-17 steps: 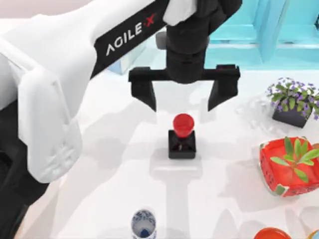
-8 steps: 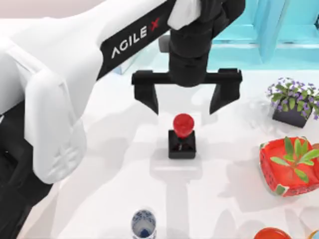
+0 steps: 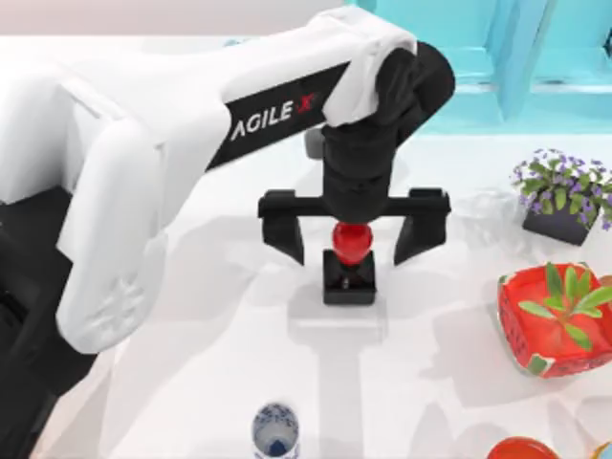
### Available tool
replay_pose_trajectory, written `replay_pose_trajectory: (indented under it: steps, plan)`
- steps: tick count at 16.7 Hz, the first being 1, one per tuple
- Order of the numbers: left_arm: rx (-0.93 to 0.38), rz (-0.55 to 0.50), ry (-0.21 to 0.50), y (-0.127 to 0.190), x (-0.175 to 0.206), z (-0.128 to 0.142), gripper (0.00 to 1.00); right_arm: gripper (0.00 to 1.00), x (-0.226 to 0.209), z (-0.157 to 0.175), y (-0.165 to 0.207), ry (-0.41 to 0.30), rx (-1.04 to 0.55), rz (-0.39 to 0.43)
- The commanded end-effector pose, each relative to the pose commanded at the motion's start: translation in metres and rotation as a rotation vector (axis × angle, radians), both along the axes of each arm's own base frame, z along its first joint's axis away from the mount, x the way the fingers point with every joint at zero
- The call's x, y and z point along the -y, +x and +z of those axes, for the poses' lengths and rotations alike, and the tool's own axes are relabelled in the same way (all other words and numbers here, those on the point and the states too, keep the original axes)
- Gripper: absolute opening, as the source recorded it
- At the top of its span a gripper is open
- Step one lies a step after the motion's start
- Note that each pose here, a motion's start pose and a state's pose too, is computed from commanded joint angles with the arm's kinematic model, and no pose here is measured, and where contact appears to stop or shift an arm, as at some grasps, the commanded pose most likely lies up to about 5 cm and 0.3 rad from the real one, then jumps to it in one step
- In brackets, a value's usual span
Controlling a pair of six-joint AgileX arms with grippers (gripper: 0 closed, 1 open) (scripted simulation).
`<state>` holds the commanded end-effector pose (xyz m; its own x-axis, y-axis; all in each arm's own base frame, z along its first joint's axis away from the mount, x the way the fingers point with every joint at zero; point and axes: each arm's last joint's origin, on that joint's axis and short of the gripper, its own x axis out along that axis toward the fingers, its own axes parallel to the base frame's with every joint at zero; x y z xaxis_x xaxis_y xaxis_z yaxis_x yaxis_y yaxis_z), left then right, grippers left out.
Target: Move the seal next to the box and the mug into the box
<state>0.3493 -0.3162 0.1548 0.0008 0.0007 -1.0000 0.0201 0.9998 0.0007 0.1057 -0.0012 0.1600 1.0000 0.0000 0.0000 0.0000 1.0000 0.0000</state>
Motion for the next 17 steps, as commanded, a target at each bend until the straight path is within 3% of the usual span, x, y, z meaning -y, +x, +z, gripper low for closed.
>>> replay_pose_trajectory:
  steps: [5, 17]
  plan:
    - [0.0, 0.0, 0.0, -0.0008, 0.0001, -0.0057, 1.0, 1.0, 0.0, 0.0, 0.0, 0.0, 0.0, 0.0]
    - [0.0, 0.0, 0.0, -0.0008, 0.0001, -0.0057, 0.1, 1.0, 0.0, 0.0, 0.0, 0.0, 0.0, 0.0]
